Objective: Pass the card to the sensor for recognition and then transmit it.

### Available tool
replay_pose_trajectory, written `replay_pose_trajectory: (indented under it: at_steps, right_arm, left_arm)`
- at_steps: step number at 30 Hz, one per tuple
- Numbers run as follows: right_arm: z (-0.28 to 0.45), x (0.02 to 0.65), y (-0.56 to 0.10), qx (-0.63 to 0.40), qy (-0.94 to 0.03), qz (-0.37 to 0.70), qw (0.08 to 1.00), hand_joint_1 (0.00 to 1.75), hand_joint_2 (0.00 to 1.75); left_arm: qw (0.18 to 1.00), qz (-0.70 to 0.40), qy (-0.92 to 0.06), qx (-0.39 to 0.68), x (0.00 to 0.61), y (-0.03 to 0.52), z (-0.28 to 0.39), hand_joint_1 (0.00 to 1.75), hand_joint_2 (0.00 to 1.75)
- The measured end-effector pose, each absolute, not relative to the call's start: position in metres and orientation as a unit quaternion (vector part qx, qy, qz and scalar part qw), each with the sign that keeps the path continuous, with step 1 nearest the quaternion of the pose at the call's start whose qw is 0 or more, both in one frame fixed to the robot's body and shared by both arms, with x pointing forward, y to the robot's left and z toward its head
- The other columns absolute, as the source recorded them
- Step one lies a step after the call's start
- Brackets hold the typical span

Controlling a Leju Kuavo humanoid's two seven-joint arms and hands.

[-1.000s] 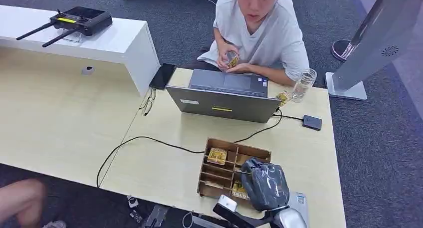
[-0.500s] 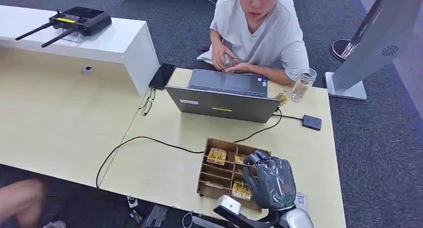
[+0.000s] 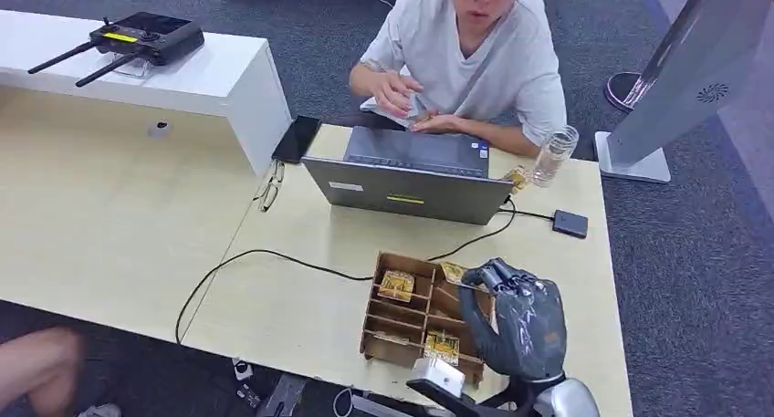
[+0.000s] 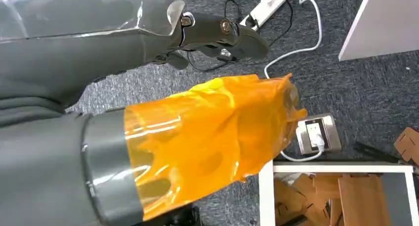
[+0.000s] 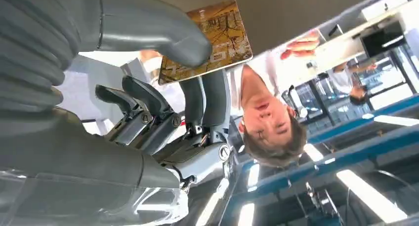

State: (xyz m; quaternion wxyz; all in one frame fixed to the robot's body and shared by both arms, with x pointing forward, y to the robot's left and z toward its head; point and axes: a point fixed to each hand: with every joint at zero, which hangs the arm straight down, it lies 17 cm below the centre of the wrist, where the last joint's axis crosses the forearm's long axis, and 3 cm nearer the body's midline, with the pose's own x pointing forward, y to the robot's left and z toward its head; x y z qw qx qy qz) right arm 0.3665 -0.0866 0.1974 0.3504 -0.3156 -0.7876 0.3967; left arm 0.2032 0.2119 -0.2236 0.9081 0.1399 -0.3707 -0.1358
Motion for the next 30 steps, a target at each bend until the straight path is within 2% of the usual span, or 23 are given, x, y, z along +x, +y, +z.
replay_pose_trajectory:
  at_steps: [30]
  right_arm:
    - [0.246, 0.423, -0.136, -0.37, -0.791, 0.329, 0.361, 1.75, 1.75]
  left_arm:
    - [0.906, -0.154, -0.37, 0.133, 0.204, 0.206, -0.224, 0.0, 0.0]
